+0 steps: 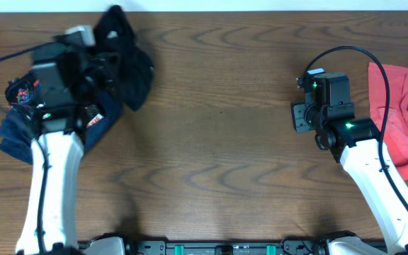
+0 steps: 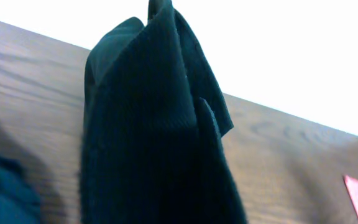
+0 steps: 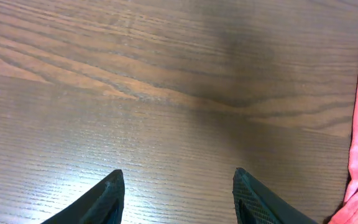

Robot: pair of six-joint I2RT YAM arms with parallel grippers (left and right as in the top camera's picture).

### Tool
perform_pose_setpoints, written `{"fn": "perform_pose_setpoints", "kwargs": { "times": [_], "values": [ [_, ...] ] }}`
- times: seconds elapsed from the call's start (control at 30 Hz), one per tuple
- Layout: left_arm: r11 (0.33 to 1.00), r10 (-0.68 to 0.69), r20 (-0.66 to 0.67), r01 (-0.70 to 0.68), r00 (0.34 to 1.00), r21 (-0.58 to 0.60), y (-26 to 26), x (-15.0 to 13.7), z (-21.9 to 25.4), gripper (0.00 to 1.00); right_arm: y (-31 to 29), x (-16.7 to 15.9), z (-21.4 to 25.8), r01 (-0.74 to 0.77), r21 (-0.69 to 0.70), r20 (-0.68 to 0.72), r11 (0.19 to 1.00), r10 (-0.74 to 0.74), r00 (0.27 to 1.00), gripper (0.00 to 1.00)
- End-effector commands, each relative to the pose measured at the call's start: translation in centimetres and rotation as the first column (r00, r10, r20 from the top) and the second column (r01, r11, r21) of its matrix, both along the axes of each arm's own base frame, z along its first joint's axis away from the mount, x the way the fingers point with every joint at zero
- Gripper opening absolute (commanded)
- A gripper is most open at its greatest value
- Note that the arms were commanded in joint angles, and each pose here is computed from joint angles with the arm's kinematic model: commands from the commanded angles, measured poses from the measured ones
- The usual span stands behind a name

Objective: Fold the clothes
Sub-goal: 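Lift the black bundle with the left gripper and carry it onto the navy shirt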

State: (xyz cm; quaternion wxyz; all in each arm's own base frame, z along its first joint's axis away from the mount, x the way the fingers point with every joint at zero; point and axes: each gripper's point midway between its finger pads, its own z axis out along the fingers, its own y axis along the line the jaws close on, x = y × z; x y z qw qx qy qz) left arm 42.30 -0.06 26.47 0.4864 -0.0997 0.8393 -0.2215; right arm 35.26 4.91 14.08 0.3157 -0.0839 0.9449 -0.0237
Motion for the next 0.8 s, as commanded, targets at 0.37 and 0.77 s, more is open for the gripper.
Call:
{"fn": "perform_pose_setpoints", "kwargs": {
  "times": [0.37,0.77],
  "values": [
    [0.949,0.313,0.021,-0.313,0.95,0.024,13.5,-2.2,0.5,0.06,-0.3,0.0,-0.1,0.002,-0.009,-0.005,1.0,-0.002,1.0,0.55],
    [0.896,0.432,-0.263,-0.445,0.862,0.014,21.1,-4.5,-10.0,0.06,-0.3,0.0,-0.1,0.002,-0.008,-0.005,1.0,-0.002,1.0,0.55]
  ]
}}
